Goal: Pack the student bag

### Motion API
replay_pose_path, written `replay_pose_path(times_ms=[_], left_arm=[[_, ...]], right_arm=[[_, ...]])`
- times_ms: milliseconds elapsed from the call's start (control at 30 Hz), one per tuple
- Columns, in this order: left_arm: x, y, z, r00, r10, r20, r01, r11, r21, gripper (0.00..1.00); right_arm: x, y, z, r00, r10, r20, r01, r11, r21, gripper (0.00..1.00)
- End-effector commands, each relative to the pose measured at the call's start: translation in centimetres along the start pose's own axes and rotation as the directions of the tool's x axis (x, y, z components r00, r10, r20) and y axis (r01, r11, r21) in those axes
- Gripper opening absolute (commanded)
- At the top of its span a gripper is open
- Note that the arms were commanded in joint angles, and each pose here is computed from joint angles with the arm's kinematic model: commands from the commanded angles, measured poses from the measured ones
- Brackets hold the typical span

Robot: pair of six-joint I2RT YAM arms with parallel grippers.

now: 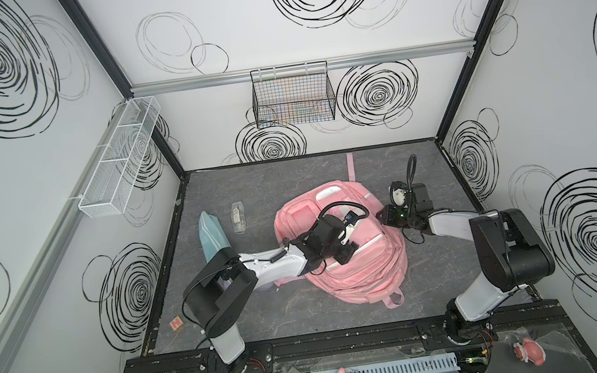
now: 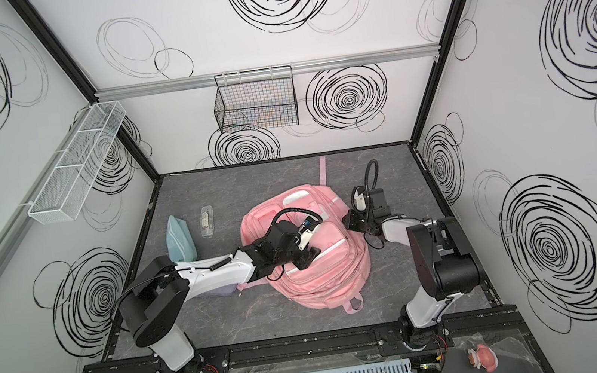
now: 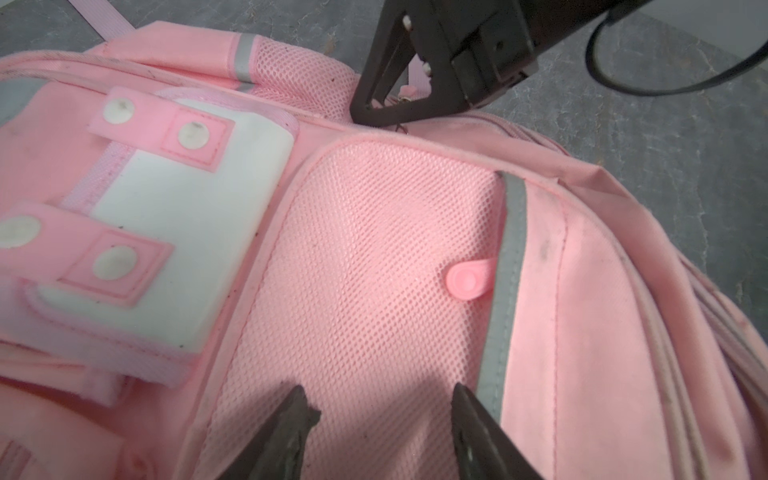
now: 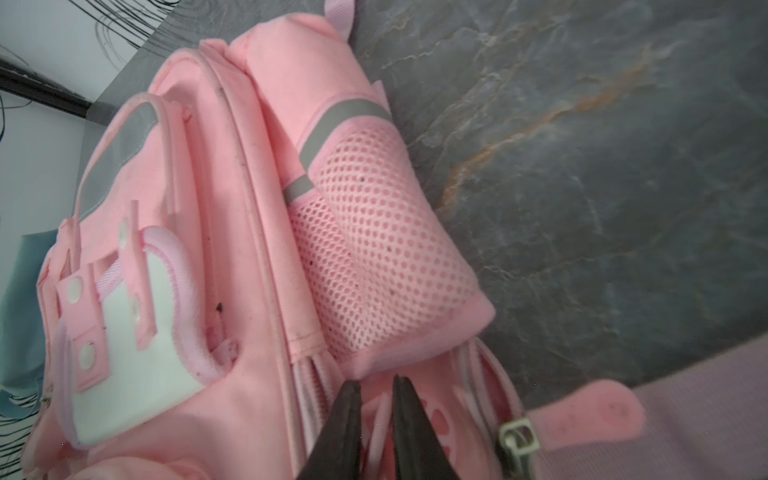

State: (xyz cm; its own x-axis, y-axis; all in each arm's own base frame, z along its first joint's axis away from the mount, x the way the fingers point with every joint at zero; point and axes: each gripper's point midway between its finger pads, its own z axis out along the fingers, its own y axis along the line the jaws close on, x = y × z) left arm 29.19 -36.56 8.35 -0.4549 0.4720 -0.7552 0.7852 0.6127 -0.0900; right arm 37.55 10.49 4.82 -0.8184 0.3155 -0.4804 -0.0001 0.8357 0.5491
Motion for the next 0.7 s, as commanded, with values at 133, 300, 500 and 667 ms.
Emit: replay_pose_path(times_ms=[133, 300, 500, 667], left_arm=[[2.4, 0.2, 0.0, 0.996, -0.043, -0.074, 0.044, 0.999, 0.01, 0.58], [2.5, 0.1, 0.0, 0.996, -0.044, -0.08, 0.045, 0.999, 0.011, 0.58], [1.2, 0.4, -0.5, 0.998, -0.046, -0.052, 0.047, 0.999, 0.012, 0.6], [-2.2, 0.0, -1.6, 0.999, -0.044, -0.006, 0.044, 0.997, 0.062, 0.63]], right_arm=[[1.8, 1.1, -0.3, 0.997, 0.034, -0.072, -0.041, 0.995, -0.09, 0.17], [2.2, 1.9, -0.1, 0.994, 0.064, -0.09, -0.078, 0.985, -0.156, 0.17], [0.6, 3.1, -1.6, 0.997, 0.065, -0.038, -0.071, 0.977, -0.202, 0.0], [-2.0, 5.9, -4.4, 0.999, 0.0, 0.049, 0.013, 0.963, -0.269, 0.0]])
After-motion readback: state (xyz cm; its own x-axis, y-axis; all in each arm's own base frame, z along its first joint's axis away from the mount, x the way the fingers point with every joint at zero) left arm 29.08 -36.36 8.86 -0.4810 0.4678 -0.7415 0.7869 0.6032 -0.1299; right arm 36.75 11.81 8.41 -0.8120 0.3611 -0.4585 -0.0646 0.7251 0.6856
